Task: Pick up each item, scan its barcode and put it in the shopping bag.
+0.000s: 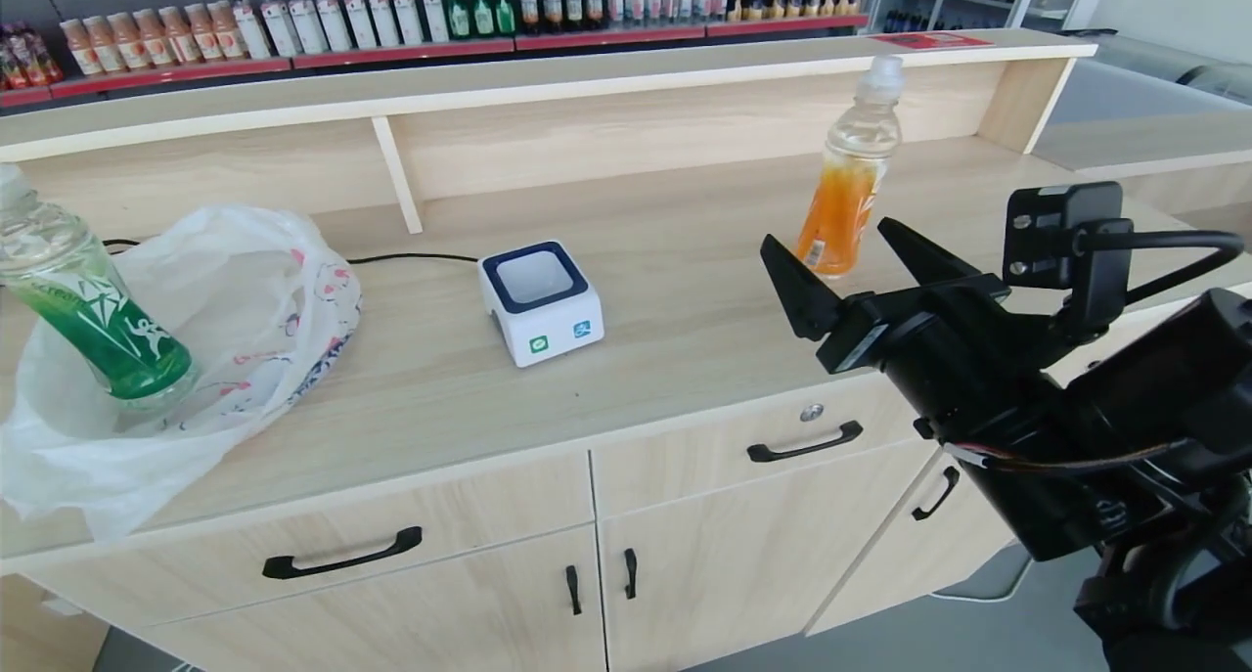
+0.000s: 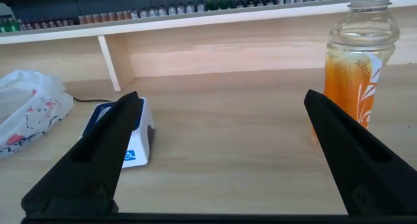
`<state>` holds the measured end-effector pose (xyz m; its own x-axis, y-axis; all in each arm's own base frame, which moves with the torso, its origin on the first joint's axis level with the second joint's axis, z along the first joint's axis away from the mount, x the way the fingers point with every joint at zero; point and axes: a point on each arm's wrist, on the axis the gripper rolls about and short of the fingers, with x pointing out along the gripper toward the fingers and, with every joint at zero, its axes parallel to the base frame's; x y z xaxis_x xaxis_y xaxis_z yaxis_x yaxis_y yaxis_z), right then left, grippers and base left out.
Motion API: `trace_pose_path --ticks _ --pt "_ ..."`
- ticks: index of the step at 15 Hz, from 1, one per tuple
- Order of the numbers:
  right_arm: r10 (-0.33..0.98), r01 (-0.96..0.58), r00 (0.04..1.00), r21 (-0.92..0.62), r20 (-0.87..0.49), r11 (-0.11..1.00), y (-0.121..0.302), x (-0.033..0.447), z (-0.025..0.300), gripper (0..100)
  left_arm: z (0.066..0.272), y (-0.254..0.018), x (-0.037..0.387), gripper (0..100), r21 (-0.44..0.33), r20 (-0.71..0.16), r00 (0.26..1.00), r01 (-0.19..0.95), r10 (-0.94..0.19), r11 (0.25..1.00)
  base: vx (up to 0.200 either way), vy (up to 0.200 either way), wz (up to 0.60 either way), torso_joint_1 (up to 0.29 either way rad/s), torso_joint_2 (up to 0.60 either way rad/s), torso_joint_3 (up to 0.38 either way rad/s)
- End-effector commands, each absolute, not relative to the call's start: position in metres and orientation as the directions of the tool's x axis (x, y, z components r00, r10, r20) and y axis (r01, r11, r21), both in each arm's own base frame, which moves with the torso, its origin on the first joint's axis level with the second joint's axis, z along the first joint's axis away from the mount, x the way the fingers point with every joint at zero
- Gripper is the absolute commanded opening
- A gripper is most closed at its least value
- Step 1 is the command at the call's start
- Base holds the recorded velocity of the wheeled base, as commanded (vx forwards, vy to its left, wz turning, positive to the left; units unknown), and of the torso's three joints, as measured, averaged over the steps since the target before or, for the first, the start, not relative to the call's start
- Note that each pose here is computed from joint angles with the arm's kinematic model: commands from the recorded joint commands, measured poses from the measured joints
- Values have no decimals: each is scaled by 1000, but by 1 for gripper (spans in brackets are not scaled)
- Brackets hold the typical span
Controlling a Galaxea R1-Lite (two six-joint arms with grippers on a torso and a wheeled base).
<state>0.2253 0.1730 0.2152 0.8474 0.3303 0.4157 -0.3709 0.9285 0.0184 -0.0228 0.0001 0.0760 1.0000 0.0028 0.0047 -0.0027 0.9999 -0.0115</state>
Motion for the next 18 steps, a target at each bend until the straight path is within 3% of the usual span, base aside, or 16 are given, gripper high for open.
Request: trace_pose_path --ticks 1,4,8,10,16,18 --pt "332 -371 847 15 415 928 173 224 215 100 76 0 -23 100 -12 5 1000 -3 3 1000 0 -200 0 2 -2 2" --pt "335 -378 844 23 419 925 172 221 217 100 76 0 -23 100 -12 3 1000 -3 3 1000 0 -200 0 4 2 -1" --pt "347 -389 844 21 409 921 172 217 214 100 76 0 -23 100 -14 3 1000 -3 3 1000 0 -200 600 2 5 2" --pt "359 -391 849 5 387 920 172 214 208 100 76 0 -23 100 -14 5 1000 -3 3 1000 0 -200 0 0 5 0" --pt "531 -541 782 -68 326 838 172 204 190 100 76 0 -23 100 -15 3 1000 -3 3 1000 200 -200 0 2 0 5" --pt "535 -545 786 -59 310 836 170 202 187 100 76 0 -23 100 -14 3 1000 -3 3 1000 200 0 0 5 5 2"
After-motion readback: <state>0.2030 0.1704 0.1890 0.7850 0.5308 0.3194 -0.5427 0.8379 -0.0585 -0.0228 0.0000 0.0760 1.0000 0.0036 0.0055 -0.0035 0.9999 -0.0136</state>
